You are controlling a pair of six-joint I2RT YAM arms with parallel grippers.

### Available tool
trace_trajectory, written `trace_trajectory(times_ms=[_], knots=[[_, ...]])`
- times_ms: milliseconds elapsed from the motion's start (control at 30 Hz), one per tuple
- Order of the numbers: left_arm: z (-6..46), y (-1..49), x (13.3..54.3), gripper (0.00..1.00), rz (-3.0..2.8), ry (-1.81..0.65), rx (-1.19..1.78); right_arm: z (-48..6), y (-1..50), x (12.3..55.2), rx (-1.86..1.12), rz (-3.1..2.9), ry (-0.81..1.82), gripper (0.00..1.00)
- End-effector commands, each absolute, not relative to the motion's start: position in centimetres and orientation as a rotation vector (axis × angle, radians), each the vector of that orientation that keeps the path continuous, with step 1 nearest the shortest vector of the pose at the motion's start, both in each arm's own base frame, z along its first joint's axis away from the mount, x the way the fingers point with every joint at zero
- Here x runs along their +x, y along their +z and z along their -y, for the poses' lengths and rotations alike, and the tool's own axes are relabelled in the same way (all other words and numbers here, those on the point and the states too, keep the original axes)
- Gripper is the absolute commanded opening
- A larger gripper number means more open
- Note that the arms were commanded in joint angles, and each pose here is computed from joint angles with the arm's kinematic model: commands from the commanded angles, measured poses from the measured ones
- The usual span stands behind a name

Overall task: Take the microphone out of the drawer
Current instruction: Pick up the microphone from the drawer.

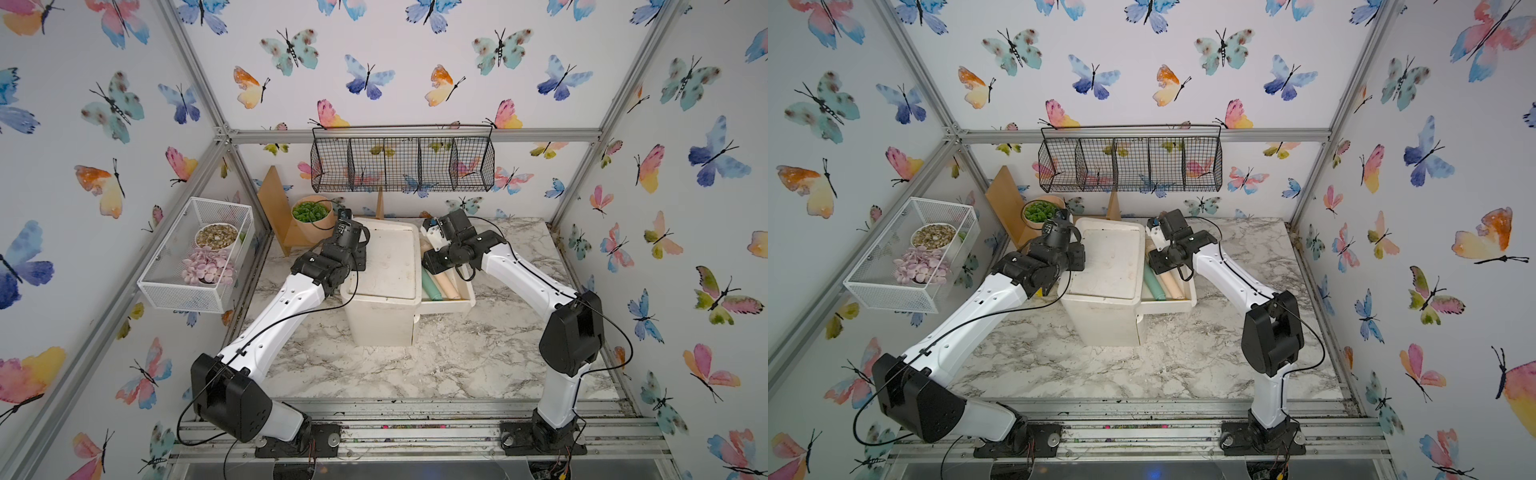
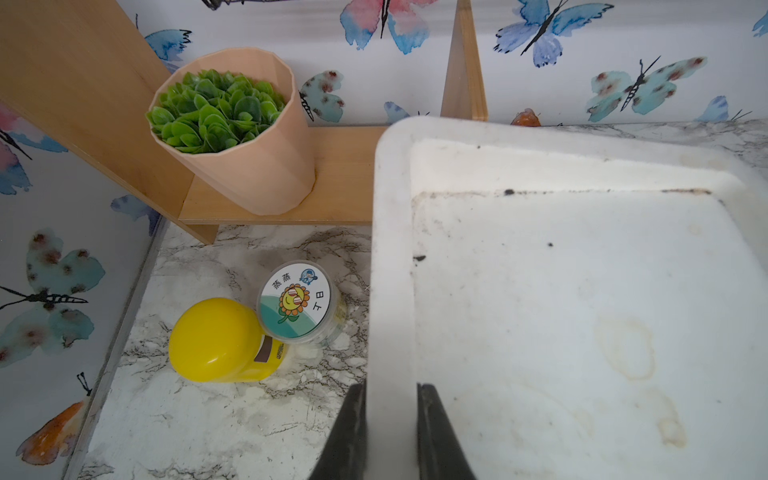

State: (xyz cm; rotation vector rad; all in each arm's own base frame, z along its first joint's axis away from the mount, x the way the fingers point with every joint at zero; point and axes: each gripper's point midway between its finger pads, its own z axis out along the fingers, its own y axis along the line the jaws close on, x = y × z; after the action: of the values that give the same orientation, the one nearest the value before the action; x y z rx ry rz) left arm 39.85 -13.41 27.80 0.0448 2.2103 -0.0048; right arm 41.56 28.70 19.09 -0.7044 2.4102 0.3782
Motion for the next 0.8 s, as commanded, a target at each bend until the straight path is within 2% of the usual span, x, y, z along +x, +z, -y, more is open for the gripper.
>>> trace_trajectory(times_ms=[0, 400, 767], knots=[[11.7, 26.4, 39.9, 0.09, -2.226, 0.104, 0.046, -26.9, 19.8, 42.0, -0.632, -2.406, 0.314, 0.32], [11.7, 26.7, 39.9, 0.09, -2.221, 0.099, 0.046, -26.7, 23.7, 43.2, -0.437, -2.33, 0.356, 0.28], [11.7, 26.6, 39.9, 0.09, -2.22, 0.104, 0.056, -26.9, 28.9, 43.6, -0.378, -2.179, 0.422, 0.26]])
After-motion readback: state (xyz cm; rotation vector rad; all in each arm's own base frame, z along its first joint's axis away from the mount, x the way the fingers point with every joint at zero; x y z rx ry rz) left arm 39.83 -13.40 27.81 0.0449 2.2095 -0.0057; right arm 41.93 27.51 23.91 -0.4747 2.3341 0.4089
